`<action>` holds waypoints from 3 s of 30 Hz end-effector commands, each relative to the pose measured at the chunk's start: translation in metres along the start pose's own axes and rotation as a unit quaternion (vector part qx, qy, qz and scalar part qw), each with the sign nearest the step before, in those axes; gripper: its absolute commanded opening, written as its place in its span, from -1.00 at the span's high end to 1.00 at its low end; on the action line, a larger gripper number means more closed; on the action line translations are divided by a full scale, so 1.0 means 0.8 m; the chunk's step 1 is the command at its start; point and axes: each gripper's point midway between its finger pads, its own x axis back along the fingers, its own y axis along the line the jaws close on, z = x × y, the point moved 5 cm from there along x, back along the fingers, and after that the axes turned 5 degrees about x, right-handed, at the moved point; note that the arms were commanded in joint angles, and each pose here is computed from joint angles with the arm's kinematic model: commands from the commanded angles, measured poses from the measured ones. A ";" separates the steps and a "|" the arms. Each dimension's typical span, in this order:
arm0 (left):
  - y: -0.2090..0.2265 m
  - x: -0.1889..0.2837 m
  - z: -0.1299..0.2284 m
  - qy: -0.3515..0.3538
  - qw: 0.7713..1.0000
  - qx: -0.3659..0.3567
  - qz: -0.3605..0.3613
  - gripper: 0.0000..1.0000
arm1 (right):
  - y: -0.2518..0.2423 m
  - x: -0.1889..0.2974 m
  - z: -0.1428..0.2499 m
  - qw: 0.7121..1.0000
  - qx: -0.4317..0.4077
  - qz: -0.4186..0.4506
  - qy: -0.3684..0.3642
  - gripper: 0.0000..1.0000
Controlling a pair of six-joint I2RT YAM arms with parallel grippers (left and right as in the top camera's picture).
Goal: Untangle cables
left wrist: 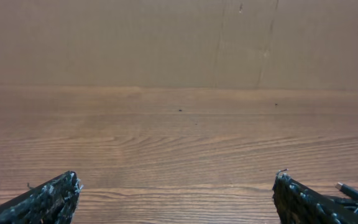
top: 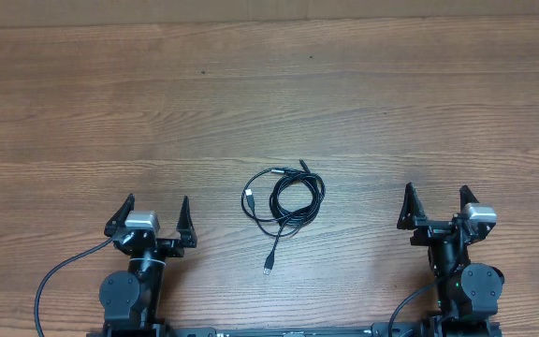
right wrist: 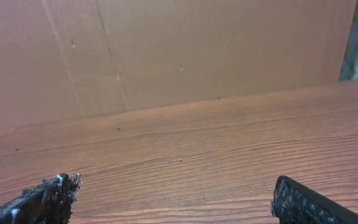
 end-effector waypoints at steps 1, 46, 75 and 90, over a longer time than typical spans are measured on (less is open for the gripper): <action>0.004 0.000 0.001 -0.003 1.000 0.030 -0.008 -0.99 | -0.004 -0.001 0.004 1.000 -0.002 0.010 0.001 -0.99; -0.029 0.019 -0.015 0.054 0.993 0.068 0.076 -0.99 | -0.004 -0.001 0.004 1.000 -0.002 0.010 0.001 -1.00; -0.105 0.008 -0.085 0.312 0.898 0.179 0.251 -0.99 | -0.004 -0.001 0.004 1.000 -0.002 0.010 0.001 -1.00; -0.106 -0.018 -0.043 0.410 0.849 0.253 0.217 -1.00 | -0.004 -0.001 0.004 1.000 -0.002 0.010 0.001 -1.00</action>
